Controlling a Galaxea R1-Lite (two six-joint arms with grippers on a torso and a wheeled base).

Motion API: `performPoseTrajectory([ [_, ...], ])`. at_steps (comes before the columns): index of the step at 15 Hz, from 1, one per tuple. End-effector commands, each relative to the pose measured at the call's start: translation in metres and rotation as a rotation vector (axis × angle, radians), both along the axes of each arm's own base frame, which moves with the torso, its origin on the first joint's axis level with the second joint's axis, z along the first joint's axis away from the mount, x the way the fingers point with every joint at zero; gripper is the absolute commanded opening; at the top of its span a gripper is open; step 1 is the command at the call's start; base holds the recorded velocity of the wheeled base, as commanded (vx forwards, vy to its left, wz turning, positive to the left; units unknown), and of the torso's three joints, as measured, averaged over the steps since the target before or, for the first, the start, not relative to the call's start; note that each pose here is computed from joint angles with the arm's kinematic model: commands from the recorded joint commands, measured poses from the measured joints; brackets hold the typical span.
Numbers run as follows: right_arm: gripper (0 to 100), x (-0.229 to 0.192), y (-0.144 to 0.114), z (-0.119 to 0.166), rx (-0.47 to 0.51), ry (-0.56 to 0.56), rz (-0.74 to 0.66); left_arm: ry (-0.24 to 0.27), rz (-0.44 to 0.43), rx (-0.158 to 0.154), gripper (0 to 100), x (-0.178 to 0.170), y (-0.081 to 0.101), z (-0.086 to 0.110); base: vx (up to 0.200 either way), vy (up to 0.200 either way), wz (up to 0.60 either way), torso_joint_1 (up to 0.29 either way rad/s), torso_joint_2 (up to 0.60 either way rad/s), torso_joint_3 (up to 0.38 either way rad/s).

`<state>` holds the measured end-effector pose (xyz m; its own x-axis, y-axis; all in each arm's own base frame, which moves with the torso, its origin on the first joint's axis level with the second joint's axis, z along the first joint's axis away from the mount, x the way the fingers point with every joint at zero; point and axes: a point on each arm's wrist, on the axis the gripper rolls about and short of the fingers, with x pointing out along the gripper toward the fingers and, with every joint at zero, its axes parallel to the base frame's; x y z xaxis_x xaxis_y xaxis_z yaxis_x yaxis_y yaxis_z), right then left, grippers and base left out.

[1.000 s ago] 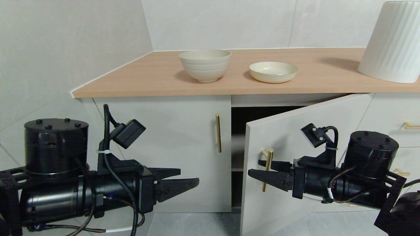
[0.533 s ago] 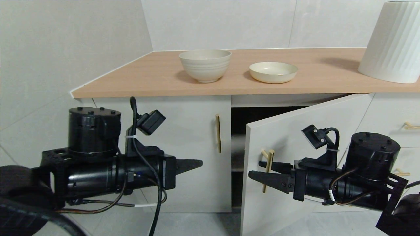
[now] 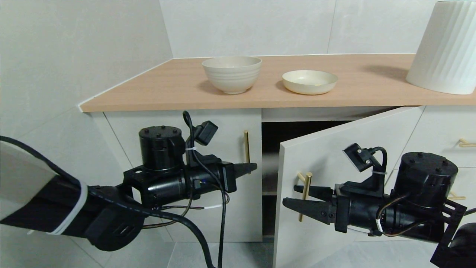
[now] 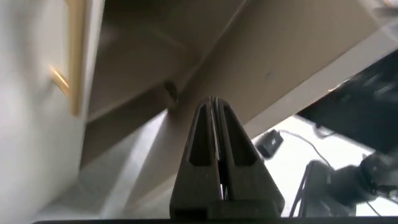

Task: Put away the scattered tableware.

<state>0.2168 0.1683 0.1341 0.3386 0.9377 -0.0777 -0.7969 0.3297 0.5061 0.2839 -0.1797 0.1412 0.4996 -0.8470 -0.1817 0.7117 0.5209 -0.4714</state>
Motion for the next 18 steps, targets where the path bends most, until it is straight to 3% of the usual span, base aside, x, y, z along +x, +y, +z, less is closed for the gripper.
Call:
performPoseTrajectory([
  [1,100,0.0,-0.001,-0.002,-0.008,-0.007,0.002,0.045,-0.031,0.026,0,0.009,-0.015,-0.026,0.0,0.0,0.0,0.0,0.0,0.0],
  [6,100,0.0,0.0,-0.003,-0.014,-0.009,0.004,0.007,-0.089,0.003,0,0.012,-0.041,-0.033,0.0,0.0,0.0,0.0,0.0,0.0],
  [10,100,0.0,-0.001,-0.002,-0.012,-0.013,0.001,-0.064,-0.112,-0.044,0,0.015,-0.057,-0.045,0.0,0.0,0.0,0.0,0.0,0.0],
  [16,100,0.009,-0.015,-0.003,-0.026,-0.032,-0.058,-0.073,-0.128,-0.052,0,0.014,-0.061,-0.044,0.0,0.0,0.0,0.0,0.0,0.0],
  [18,100,0.02,-0.028,-0.01,-0.085,-0.114,-0.11,-0.078,-0.131,-0.055,0,0.015,-0.062,-0.042,0.0,0.0,0.0,0.0,0.0,0.0],
])
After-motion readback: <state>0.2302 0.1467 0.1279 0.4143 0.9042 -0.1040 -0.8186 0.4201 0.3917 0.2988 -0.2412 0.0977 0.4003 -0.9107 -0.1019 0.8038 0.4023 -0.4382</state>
